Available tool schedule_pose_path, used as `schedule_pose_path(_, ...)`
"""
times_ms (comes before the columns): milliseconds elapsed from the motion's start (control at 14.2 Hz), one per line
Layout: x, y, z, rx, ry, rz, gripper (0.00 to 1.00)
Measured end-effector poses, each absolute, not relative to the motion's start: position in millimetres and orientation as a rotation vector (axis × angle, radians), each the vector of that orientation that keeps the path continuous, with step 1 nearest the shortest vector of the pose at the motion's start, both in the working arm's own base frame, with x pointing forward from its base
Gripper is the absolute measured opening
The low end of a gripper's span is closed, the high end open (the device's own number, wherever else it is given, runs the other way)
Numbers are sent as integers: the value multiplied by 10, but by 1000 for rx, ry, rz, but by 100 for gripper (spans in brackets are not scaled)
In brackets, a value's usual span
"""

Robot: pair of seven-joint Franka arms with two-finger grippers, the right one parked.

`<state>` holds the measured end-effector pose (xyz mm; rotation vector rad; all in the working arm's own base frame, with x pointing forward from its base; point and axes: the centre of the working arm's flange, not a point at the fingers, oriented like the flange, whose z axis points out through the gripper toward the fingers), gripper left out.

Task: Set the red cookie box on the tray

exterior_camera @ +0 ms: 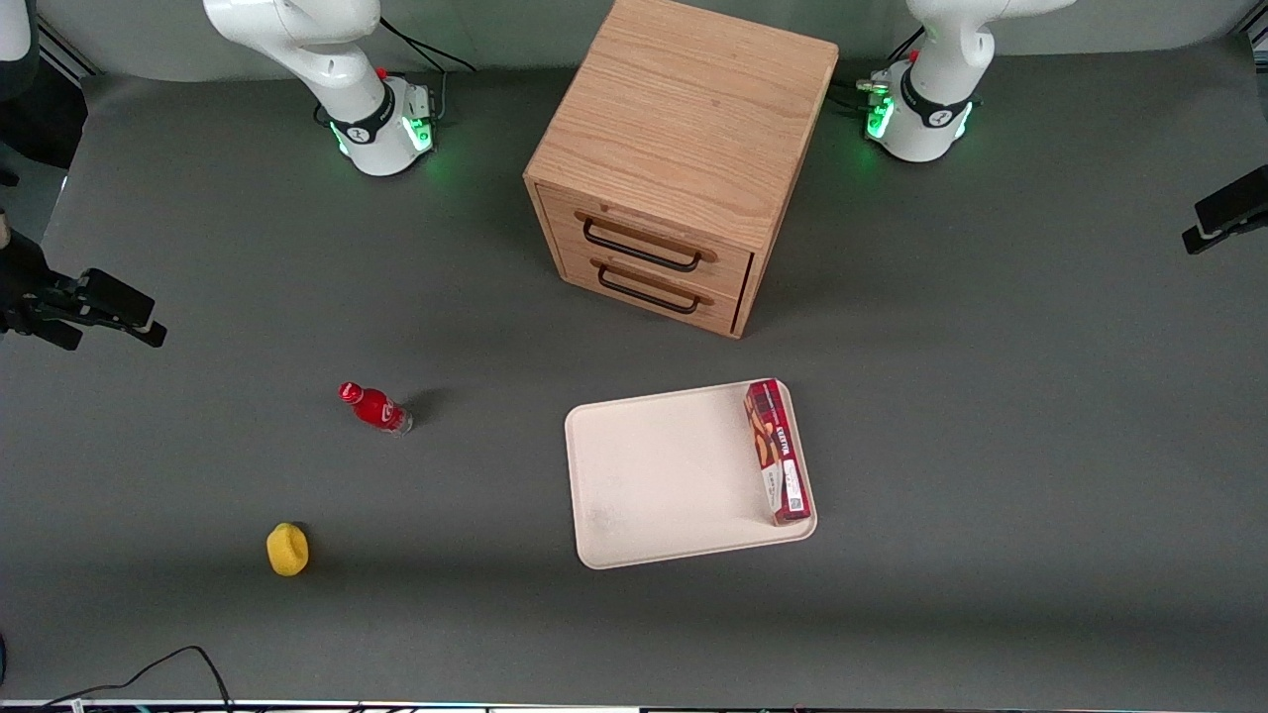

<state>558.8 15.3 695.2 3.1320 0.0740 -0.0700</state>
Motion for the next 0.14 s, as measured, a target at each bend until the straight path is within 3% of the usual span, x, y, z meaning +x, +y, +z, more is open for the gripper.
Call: schedule_pose_path(141,5610,171,6917,3132,78,-79,100)
